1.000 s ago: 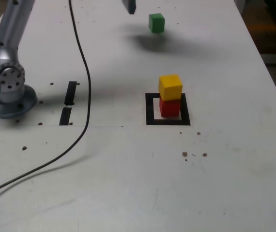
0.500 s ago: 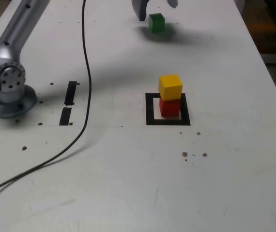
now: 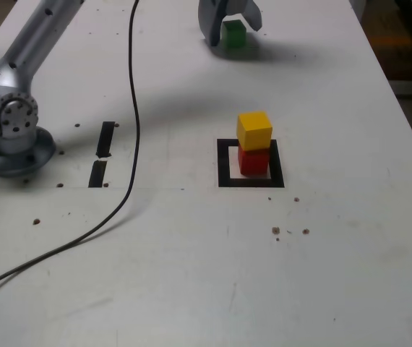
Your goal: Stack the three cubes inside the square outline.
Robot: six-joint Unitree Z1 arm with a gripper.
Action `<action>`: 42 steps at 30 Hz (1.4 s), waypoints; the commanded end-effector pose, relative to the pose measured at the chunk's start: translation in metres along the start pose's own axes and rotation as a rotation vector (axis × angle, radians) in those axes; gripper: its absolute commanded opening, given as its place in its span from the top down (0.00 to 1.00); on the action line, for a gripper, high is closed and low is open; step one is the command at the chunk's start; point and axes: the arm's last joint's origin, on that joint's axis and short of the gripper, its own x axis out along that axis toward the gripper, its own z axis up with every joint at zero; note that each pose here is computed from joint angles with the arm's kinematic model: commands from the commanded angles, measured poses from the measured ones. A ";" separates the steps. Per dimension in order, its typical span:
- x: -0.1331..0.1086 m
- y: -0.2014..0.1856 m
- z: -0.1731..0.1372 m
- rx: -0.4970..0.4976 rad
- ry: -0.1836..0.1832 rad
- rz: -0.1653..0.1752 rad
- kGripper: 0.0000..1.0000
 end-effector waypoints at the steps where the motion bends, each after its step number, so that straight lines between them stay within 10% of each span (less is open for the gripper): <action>1: 0.001 0.001 0.000 -0.005 0.002 -0.006 0.19; 9: -0.001 0.003 0.002 -0.013 -0.030 -0.040 0.62; 21: 0.013 0.001 0.007 0.003 -0.022 -0.104 0.70; 32: -0.093 -0.039 -0.038 0.075 -0.145 -0.033 0.79; 42: -0.142 -0.163 -0.083 0.201 -0.167 -0.022 0.79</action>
